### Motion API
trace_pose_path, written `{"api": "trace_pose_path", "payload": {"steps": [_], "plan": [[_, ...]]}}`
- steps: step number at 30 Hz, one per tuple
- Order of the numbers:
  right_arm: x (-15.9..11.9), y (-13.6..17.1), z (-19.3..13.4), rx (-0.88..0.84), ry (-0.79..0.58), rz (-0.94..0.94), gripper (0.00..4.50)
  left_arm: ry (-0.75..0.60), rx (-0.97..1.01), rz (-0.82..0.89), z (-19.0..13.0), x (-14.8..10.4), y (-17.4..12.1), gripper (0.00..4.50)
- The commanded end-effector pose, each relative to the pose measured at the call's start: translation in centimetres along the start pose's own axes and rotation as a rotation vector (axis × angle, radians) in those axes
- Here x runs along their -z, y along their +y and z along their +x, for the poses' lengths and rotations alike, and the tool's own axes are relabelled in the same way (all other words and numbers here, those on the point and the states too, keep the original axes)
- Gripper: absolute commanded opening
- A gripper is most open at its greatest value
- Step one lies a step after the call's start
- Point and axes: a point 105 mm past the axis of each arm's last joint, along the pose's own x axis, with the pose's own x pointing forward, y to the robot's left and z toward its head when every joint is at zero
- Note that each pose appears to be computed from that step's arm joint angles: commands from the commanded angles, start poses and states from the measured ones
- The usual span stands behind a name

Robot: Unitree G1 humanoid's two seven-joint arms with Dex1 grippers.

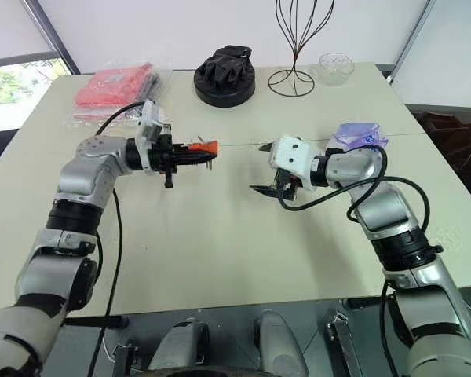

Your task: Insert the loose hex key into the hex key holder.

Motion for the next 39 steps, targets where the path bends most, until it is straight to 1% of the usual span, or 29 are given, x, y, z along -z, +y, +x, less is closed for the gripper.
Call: {"api": "trace_pose_path", "payload": {"steps": [1,4,10,13,16,18,19,20,21,26,27,30,32,33,35,36,39], "plan": [[1.0,0.0,-0.1,-0.014,0.066,0.095,4.47,-0.026,-0.022,0.023,-0.1,-0.9,-0.5,0.00],[3.1,0.1,0.5,-0.019,0.162,0.135,4.47,-0.042,-0.040,0.003,0.1,-0.6,-1.0,0.00],[5.7,-1.2,1.6,0.041,0.257,0.166,4.47,-0.050,-0.041,-0.027,0.2,-0.3,-2.4,0.00],[7.9,-1.9,2.1,0.063,0.333,0.201,4.47,-0.048,-0.047,-0.050,0.1,0.1,-3.0,0.00],[9.3,-2.0,2.6,0.056,0.371,0.240,4.47,-0.045,-0.055,-0.069,0.0,0.4,-3.3,0.00],[9.9,-1.8,2.8,0.036,0.389,0.242,3.95,-0.041,-0.064,-0.078,-0.2,0.7,-3.3,0.00],[10.1,-1.7,2.9,0.028,0.394,0.241,3.62,-0.039,-0.067,-0.080,-0.2,0.7,-3.4,0.00],[10.3,-1.3,3.2,0.009,0.401,0.251,3.07,-0.037,-0.071,-0.083,-0.3,0.8,-3.4,0.00],[10.6,-0.9,3.4,-0.009,0.409,0.261,2.68,-0.028,-0.075,-0.082,-0.4,1.0,-3.4,0.00],[11.7,0.8,3.6,-0.089,0.441,0.260,0.16,0.001,-0.094,-0.074,-0.9,1.5,-3.3,0.00],[11.9,1.0,3.6,-0.096,0.445,0.258,0.07,0.005,-0.099,-0.072,-1.0,1.6,-3.2,0.00],[12.1,1.2,3.5,-0.098,0.449,0.254,0.07,0.009,-0.107,-0.072,-1.2,1.7,-3.0,0.00],[11.8,0.6,3.4,-0.060,0.437,0.244,0.07,0.013,-0.108,-0.070,-1.3,1.7,-3.0,0.00],[11.4,-0.3,3.3,-0.021,0.423,0.232,0.07,0.016,-0.108,-0.069,-1.3,1.7,-2.9,0.00],[10.0,-2.7,2.9,0.082,0.377,0.189,0.07,0.022,-0.108,-0.065,-1.4,1.7,-2.8,0.00],[8.8,-4.3,2.6,0.153,0.331,0.193,0.07,0.023,-0.109,-0.062,-1.5,1.6,-2.6,0.00],[3.1,-8.9,1.2,0.343,0.076,0.261,0.07,0.021,-0.113,-0.055,-1.8,1.1,-2.0,0.00]]}}
